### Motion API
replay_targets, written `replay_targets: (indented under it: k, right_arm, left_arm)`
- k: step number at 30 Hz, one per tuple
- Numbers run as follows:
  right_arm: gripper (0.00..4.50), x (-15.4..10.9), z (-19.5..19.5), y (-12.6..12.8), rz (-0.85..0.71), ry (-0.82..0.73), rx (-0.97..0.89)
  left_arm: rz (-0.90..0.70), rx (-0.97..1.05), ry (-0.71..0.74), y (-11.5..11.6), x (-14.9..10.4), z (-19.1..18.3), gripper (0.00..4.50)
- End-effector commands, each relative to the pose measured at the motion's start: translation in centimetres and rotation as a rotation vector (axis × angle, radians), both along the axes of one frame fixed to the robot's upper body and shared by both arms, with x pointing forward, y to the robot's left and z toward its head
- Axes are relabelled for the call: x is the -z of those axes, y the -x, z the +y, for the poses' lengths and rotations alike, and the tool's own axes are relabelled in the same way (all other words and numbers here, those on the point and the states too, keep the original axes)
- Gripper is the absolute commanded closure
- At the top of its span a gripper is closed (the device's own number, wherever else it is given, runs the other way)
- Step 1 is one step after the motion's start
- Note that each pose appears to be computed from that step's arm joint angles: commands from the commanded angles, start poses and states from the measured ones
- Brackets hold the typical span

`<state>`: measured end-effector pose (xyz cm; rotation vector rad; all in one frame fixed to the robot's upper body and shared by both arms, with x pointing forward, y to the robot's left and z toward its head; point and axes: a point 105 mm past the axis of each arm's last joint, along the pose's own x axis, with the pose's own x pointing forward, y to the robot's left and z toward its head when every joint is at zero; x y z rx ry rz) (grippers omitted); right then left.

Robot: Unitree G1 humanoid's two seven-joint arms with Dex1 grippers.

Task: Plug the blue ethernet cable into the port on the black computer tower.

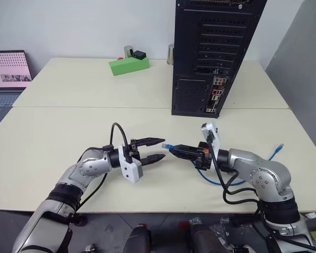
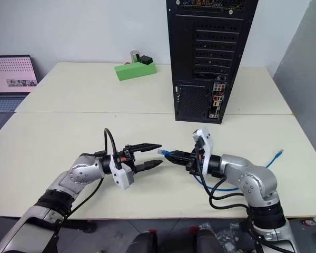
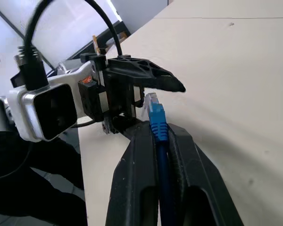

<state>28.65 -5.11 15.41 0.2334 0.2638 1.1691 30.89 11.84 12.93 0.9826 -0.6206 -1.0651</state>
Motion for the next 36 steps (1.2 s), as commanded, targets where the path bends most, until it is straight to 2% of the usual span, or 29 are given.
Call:
replay_targets:
  k: [1,6,9,12,19,24,30,36]
  right_arm:
    - [4.48,-2.0,-2.0,-0.5,-0.114,-0.016,0.109]
    - [4.48,-2.8,-4.4,-1.3,-0.21,0.016,0.303]
    - [4.48,-3.4,-4.2,-1.8,-0.261,0.042,0.405]
    - [4.48,-3.7,-4.0,-3.7,-0.267,0.063,0.628]
    - [4.48,-4.6,-4.6,-6.2,-0.218,0.016,0.995]
    - [4.48,-5.9,-3.0,-7.3,-0.192,-0.033,1.092]
    - [4.48,-7.0,-3.9,-8.5,-0.213,-0.055,1.227]
    - [4.48,-7.2,-5.0,-9.6,-0.232,-0.043,1.287]
  left_arm:
    - [0.142,-0.06,0.105,-0.6,-1.2,0.7,0.96]
    - [0.455,-0.156,0.277,-1.1,-1.3,0.7,0.01]
    - [0.578,-0.204,0.368,-1.4,-2.0,0.0,0.0]
    - [0.666,-0.275,0.46,-2.0,-2.7,-1.4,0.0]
    - [0.683,-0.315,0.47,-2.6,-3.4,-4.2,0.0]
    - [0.682,-0.361,0.502,-3.8,-4.0,-4.5,0.0]
    - [0.655,-0.386,0.5,-4.7,-4.8,-4.8,0.0]
    - [0.672,-0.387,0.505,-5.4,-5.3,-5.1,0.0]
